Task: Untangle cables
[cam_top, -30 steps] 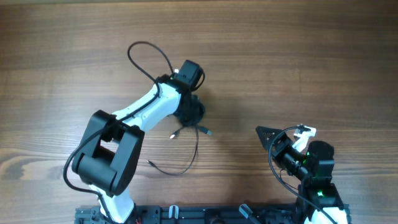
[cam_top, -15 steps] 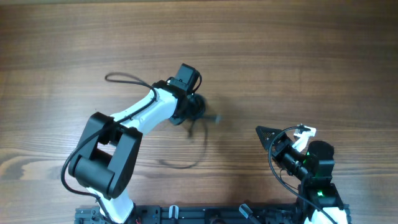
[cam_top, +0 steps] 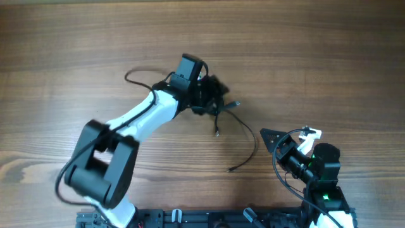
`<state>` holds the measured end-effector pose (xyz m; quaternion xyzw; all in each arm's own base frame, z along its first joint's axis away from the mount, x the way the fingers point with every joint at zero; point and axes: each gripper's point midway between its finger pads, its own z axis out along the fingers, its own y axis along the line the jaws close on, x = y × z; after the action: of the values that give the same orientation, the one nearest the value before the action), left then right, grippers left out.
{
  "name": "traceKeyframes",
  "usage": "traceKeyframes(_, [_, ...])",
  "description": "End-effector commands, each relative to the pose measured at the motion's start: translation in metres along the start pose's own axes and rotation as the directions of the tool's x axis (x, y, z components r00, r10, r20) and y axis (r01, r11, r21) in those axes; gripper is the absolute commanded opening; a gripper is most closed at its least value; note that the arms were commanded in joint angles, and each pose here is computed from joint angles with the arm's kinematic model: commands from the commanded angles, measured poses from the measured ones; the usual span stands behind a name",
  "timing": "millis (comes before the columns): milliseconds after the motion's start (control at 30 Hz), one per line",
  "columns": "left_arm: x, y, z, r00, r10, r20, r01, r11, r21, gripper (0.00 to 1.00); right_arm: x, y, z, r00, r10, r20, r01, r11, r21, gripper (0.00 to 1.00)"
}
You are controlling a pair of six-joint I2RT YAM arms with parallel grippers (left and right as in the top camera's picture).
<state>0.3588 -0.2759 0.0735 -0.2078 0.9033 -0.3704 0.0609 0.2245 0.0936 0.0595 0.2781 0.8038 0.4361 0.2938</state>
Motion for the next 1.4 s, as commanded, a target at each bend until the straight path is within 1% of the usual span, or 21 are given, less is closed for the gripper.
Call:
traceKeyframes(0, [0.0,-0.055,-0.045,0.609,0.777,0.158,-0.791,0.61,0.048,1.0,0.002,-0.001,0.0,0.999,-0.048,-0.011,0.048,0.999,0.0,1.0])
traceKeyframes(33, [0.0,-0.06,-0.052,0.403,0.897,0.182,-0.913,0.408,0.009,1.0,0.001,-0.002,0.0,0.999,-0.048,-0.004,0.049,0.999,0.005,1.0])
traceKeyframes(100, [-0.005,-0.06,-0.053,0.205,0.962,0.18,-0.974,0.219,-0.061,1.0,0.001,-0.002,0.0,0.999,-0.048,-0.003,0.049,0.999,0.006,1.0])
traceKeyframes(133, [-0.009,-0.056,-0.051,0.134,0.978,0.161,-0.984,0.151,-0.097,1.0,0.001,-0.002,0.0,0.999,-0.048,-0.003,0.048,0.999,0.006,1.0])
traceKeyframes(267, [-0.028,-0.032,-0.036,-0.003,0.998,0.056,-0.979,0.008,-0.203,1.0,0.0,-0.002,0.0,0.999,-0.049,0.0,0.049,0.999,0.008,1.0])
traceKeyframes(333, [-0.035,-0.018,-0.026,-0.072,0.997,-0.01,-0.971,-0.073,-0.227,0.96,0.0,-0.002,0.0,0.999,-0.049,0.0,0.049,0.999,0.008,1.0])
traceKeyframes(400, [-0.042,-0.005,-0.017,-0.125,0.99,-0.07,-0.961,-0.138,-0.241,0.93,0.0,-0.002,0.0,0.999,-0.048,0.0,0.048,0.999,0.008,1.0])
traceKeyframes(433, [-0.044,-0.001,-0.014,-0.136,0.987,-0.09,-0.957,-0.155,-0.244,0.89,0.0,-0.002,0.0,0.999,-0.048,0.0,0.048,0.999,0.008,1.0])
traceKeyframes(467, [-0.044,0.007,-0.008,-0.154,0.981,-0.113,-0.957,-0.177,-0.231,0.89,0.0,-0.002,0.0,0.999,-0.048,0.0,0.048,0.999,0.008,1.0])
traceKeyframes(633, [-0.05,0.031,0.015,-0.205,0.963,-0.173,-0.951,-0.238,-0.199,0.89,0.0,-0.002,0.0,0.999,-0.049,0.003,0.049,0.999,0.01,1.0])
traceKeyframes(767, [-0.067,0.033,0.02,-0.198,0.968,-0.154,-0.944,-0.231,-0.238,0.9,0.0,-0.003,0.0,0.999,-0.048,0.003,0.048,0.999,0.011,1.0])
traceKeyframes(833, [-0.076,0.042,0.024,-0.182,0.971,-0.158,-0.944,-0.217,-0.248,0.85,0.0,-0.002,0.0,0.999,-0.048,0.002,0.048,0.999,0.01,0.99])
traceKeyframes(900, [-0.08,0.05,0.027,-0.166,0.972,-0.168,-0.948,-0.204,-0.244,0.85,0.0,-0.003,0.0,0.999,-0.048,0.003,0.048,0.999,0.011,1.0])
traceKeyframes(933, [-0.08,0.054,0.029,-0.16,0.972,-0.17,-0.951,-0.198,-0.239,0.86,0.0,-0.003,0.0,0.999,-0.048,0.003,0.048,0.999,0.011,1.0])
traceKeyframes(1000, [-0.076,0.061,0.036,-0.153,0.974,-0.166,-0.961,-0.186,-0.206,0.95,0.0,-0.003,0.0,0.999,-0.048,0.003,0.048,0.999,0.011,1.0])
traceKeyframes(1033, [-0.072,0.062,0.039,-0.153,0.976,-0.156,-0.966,-0.181,-0.184,0.9,-0.001,-0.003,0.0,0.999,-0.048,0.009,0.048,0.999,0.015,1.0])
traceKeyframes(1100, [-0.066,0.064,0.045,-0.152,0.978,-0.142,-0.974,-0.173,-0.148,0.64,-0.002,-0.004,0.0,0.999,-0.048,0.015,0.048,0.999,0.02,1.0])
traceKeyframes(1133, [-0.066,0.066,0.046,-0.149,0.978,-0.145,-0.975,-0.169,-0.143,0.48,-0.002,-0.004,0.0,0.999,-0.048,0.015,0.048,0.999,0.019,1.0])
traceKeyframes(1200, [-0.064,0.072,0.047,-0.121,0.98,-0.16,-0.98,-0.144,-0.137,0.04,-0.002,-0.004,0.0,0.999,-0.048,0.015,0.047,0.999,0.019,1.0])
traceKeyframes(1333, [-0.073,0.076,0.044,0.003,0.985,-0.17,-0.978,-0.033,-0.207,0.04,-0.002,-0.004,0.0,0.999,-0.048,0.015,0.047,0.999,0.019,1.0])
traceKeyframes(1367, [-0.077,0.076,0.041,0.046,0.985,-0.169,-0.971,0.005,-0.237,0.04,-0.002,-0.004,0.0,0.999,-0.048,0.014,0.047,0.999,0.019,1.0])
